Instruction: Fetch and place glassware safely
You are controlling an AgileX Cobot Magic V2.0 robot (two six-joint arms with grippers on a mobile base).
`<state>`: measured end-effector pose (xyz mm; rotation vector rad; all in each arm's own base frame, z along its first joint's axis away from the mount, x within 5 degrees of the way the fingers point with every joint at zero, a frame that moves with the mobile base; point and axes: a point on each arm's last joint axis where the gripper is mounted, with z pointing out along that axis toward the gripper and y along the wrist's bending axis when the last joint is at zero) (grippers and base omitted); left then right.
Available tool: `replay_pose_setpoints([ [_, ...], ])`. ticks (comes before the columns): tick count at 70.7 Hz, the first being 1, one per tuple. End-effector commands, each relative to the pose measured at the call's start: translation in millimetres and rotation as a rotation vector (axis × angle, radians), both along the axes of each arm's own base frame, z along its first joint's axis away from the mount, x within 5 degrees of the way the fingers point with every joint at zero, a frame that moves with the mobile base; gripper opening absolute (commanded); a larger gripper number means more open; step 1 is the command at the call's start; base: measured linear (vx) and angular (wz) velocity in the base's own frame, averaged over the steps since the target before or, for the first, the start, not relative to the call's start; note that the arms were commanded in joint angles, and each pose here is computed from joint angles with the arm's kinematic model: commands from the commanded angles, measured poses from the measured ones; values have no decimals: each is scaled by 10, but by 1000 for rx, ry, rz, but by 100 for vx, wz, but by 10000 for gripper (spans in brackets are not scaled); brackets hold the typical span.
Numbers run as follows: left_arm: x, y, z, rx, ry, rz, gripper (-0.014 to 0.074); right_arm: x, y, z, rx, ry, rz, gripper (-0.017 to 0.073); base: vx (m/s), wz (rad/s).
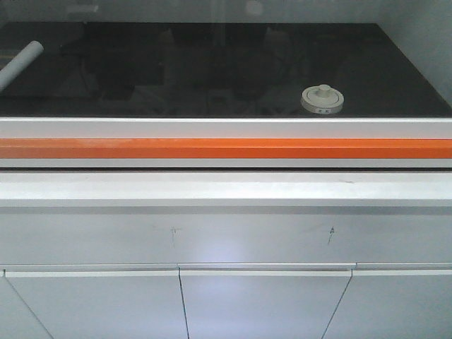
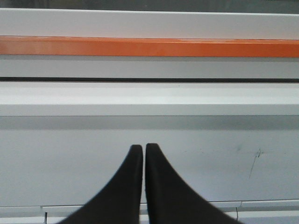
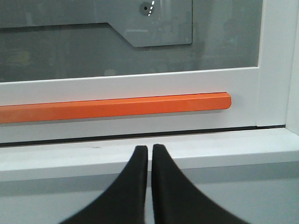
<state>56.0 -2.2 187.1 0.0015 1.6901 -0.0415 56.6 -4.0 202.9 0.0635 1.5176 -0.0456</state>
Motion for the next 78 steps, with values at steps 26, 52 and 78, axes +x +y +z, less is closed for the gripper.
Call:
replay_pose_setpoints([
  [26, 9, 10, 44, -17, -133, 10, -7, -10, 3, 32, -16, -91, -1, -3, 0, 0],
  [52, -89, 47, 523, -35, -545, 45, -7, -75, 18, 315, -27, -315, 11, -3, 0, 0],
  [78, -123, 32, 1926, -25, -637, 30, -7, -252, 24, 1467, -37, -446, 3, -3, 0, 0],
])
